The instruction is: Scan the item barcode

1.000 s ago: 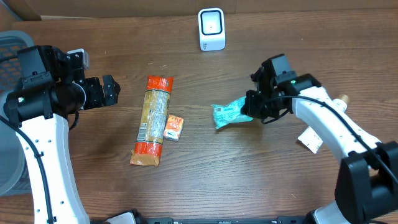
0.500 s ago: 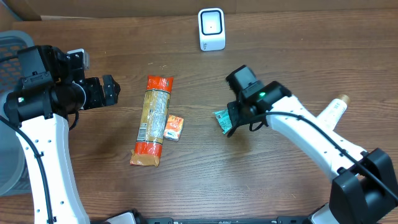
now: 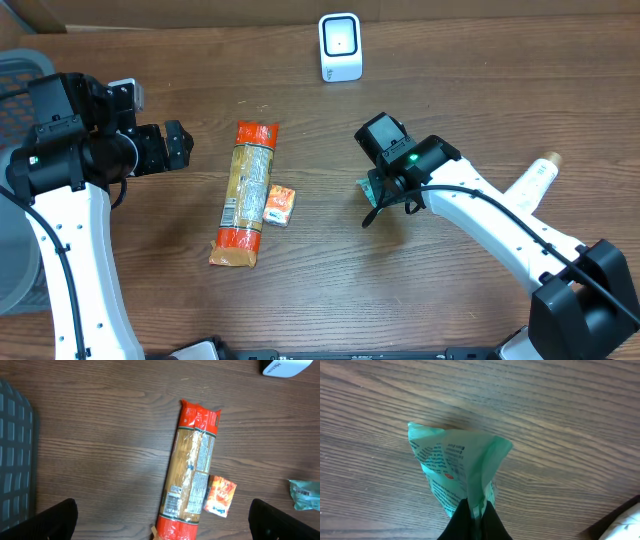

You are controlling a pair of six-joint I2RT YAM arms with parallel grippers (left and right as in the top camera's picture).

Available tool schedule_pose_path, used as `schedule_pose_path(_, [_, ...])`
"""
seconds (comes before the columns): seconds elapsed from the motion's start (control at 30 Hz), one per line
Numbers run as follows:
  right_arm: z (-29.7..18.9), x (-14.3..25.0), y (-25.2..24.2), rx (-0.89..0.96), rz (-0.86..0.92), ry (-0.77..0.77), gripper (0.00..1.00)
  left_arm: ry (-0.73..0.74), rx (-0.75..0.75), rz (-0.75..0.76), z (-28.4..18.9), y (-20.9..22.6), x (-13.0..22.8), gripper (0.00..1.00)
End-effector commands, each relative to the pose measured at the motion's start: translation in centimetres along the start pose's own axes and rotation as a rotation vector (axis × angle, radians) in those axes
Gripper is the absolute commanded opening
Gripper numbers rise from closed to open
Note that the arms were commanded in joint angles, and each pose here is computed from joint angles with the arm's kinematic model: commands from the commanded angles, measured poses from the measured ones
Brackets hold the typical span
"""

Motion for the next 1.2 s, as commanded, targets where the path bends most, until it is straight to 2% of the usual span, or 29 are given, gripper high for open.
schedule_pose_path(0.0, [-1.0, -0.9, -0.3, 0.019, 0.009, -0.052, 0.04, -0.035, 0.016, 0.035, -1.0, -0.5, -0.3, 1.00])
schedule_pose_path(0.93, [-0.5, -0.8, -0.4, 0.045, -0.048, -0.037, 0.04, -0.035, 0.016, 0.035, -1.0, -0.5, -0.3, 1.00])
schedule_pose_path(1.17, [1.0, -0.6, 0.7, -0.036, -0.074, 0.015, 0.04, -0.035, 0.016, 0.035, -1.0, -0.5, -0.3, 1.00])
Point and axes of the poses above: each gripper's point midway between its finger pads, its own z axis out along the fingers, its own y axis along the line the jaws close on, x = y × z, the point moved 8 cm from there along -z, back along the fingers, and after that the axes turned 8 degrees about -z, right-handed, at the moved point
